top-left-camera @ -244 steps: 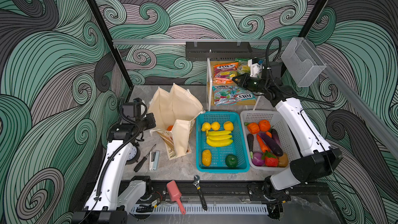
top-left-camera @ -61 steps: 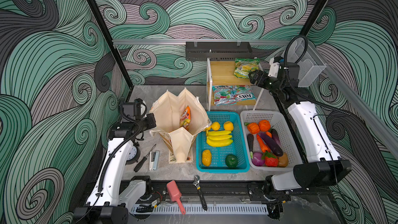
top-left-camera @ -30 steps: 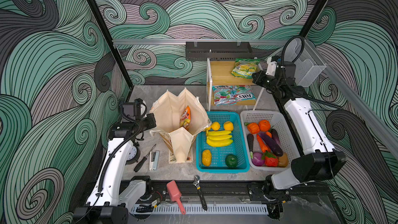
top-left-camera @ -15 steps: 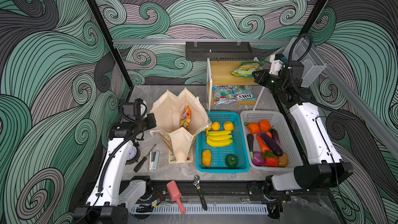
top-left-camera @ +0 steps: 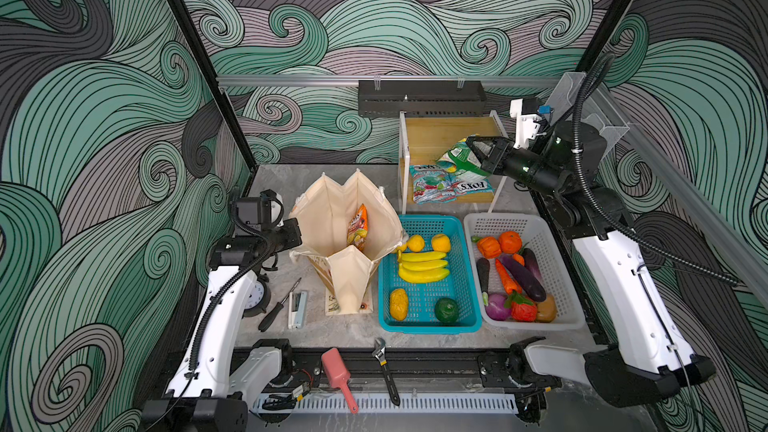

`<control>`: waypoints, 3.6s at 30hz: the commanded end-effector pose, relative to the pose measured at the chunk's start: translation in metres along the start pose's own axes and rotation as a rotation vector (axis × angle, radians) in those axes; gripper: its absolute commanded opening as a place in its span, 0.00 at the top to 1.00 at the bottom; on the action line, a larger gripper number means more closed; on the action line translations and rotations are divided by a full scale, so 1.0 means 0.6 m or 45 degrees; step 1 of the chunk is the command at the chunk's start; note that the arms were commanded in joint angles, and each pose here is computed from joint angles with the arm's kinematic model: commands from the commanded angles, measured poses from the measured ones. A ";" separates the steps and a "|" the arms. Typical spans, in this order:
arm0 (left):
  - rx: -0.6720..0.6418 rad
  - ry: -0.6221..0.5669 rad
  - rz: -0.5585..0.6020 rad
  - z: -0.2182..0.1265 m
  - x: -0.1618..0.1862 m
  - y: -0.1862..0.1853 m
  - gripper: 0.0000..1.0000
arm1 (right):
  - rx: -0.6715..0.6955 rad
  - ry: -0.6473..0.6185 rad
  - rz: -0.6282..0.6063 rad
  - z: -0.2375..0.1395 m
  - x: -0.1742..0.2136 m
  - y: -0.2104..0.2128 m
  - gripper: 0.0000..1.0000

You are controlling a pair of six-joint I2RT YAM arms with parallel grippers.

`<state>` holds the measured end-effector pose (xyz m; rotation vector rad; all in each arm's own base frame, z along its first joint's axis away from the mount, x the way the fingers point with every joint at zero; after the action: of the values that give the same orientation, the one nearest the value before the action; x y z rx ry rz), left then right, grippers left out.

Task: Place the food into the grocery bag and tie it
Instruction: 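Pull the green candy bag off the shelf and lower it into the tote, then open the right gripper to release the green candy bag in the tote, then move the right gripper out of the tote toward the white vegetable basket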

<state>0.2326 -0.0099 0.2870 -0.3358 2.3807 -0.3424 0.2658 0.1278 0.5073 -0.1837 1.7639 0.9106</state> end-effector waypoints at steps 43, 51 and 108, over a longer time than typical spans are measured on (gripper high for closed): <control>0.072 -0.042 0.009 -0.012 -0.004 -0.009 1.00 | -0.348 0.957 -0.038 0.330 0.426 0.159 1.00; 0.070 -0.034 0.006 -0.011 -0.003 -0.008 1.00 | -0.147 1.047 -0.215 0.292 0.463 0.112 1.00; 0.120 -0.017 -0.006 -0.005 -0.002 -0.015 1.00 | 0.812 0.525 0.104 -0.106 0.346 -0.159 0.00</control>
<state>0.2321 -0.0148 0.2882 -0.3148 2.3707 -0.4105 0.1898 0.0827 0.2990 0.0236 2.3019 0.2305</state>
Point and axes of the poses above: each gripper's point midway between its finger pads, its own z axis out along the fingers, its own y axis along the line the jaws close on, x = y × z, the point moved 8 cm from there along -z, back along the fingers, and after that the axes turned 2 degrees about -z, right-handed, at the moved point
